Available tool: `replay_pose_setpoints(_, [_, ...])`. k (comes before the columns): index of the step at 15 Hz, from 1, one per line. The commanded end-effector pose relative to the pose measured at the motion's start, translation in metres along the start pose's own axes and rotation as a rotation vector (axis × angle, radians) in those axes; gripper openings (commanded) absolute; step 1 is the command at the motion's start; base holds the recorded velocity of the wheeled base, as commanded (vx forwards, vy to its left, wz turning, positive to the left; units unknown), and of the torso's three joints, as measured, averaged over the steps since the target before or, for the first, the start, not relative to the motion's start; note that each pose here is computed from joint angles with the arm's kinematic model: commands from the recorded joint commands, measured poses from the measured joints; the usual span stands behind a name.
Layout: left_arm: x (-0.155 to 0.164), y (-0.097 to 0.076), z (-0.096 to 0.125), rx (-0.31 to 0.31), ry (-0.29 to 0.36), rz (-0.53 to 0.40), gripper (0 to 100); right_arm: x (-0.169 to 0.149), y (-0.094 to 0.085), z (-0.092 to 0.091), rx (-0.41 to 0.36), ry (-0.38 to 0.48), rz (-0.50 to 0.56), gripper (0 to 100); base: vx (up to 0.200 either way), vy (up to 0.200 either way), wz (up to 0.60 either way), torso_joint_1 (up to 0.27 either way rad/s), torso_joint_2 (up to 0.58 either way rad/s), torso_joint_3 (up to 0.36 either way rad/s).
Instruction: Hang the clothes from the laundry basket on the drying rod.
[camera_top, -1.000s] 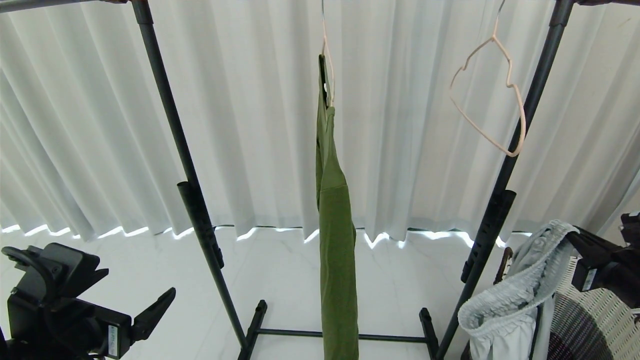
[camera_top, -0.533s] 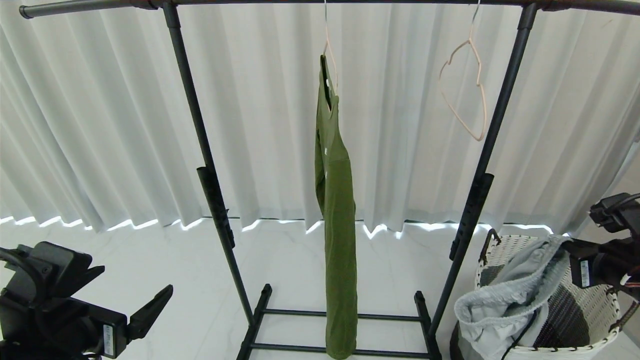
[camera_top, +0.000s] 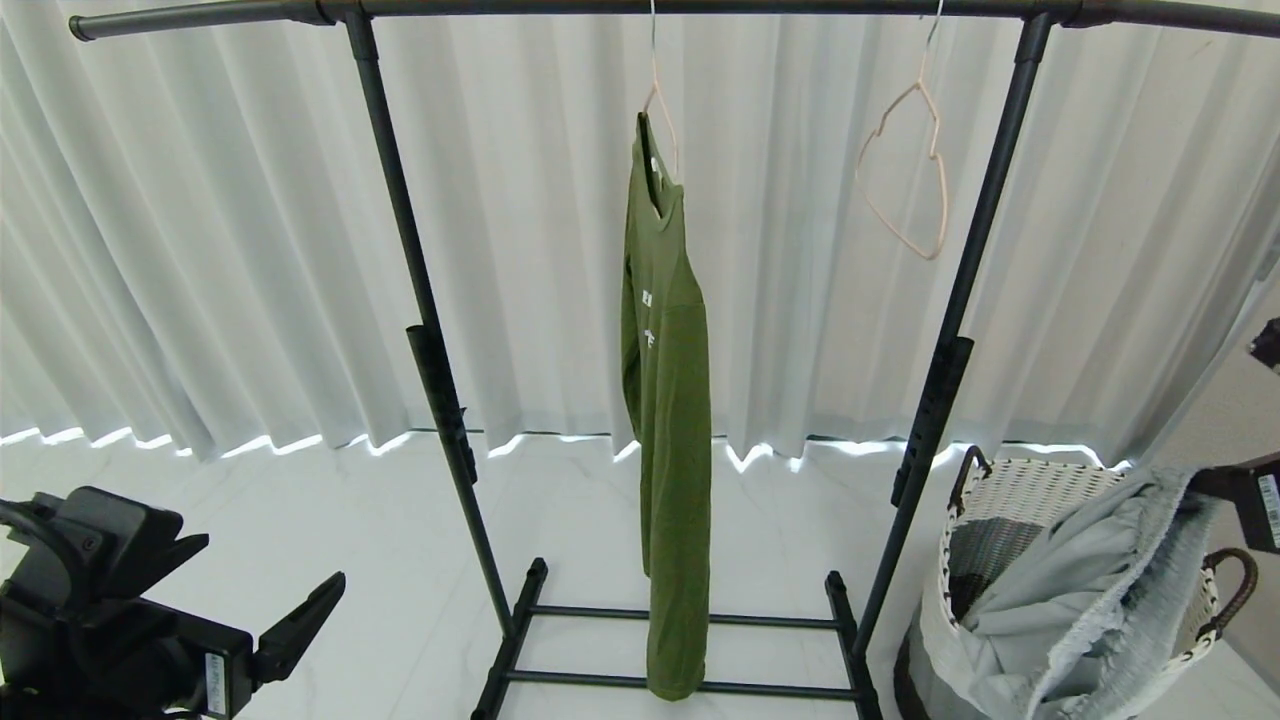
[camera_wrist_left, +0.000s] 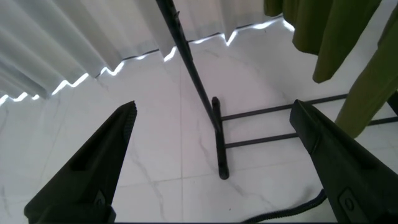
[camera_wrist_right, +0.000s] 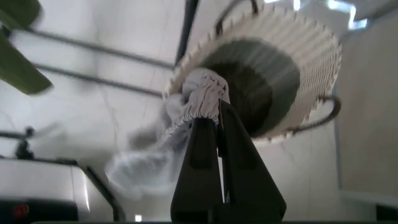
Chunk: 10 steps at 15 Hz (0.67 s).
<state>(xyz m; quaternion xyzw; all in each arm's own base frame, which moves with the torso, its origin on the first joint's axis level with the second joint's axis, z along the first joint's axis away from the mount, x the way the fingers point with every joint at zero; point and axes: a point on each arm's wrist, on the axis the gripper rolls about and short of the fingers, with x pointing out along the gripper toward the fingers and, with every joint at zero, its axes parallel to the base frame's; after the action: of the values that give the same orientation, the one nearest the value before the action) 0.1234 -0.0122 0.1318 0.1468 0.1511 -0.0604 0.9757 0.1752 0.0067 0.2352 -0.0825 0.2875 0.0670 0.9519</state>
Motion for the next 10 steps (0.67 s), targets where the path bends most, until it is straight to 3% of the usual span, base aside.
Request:
replay_pose_setpoints(1, [0.001,0.000,-0.001,0.000,0.011,0.001,100,-0.019,0.004,0.007,-0.015,-0.078,0.009,0,0.000,0.000,0.00,0.000,0.00,0.000])
replay_pose_setpoints(2, [0.001,0.000,-0.001,-0.006,0.010,0.002,100,-0.021,0.005,0.007,-0.018,-0.084,0.013,0,0.000,0.000,0.00,0.000,0.00,0.000])
replay_pose_setpoints(8, [0.001,0.001,0.002,-0.015,-0.004,0.006,100,-0.020,0.011,0.009,-0.044,-0.091,0.042,0,-0.200,0.200,0.00,0.006,0.00,0.002])
replay_pose_setpoints(10, [0.002,0.001,0.003,-0.015,-0.007,0.004,100,-0.021,0.015,0.013,-0.058,-0.105,0.065,0,0.000,0.000,0.00,0.000,0.00,0.000])
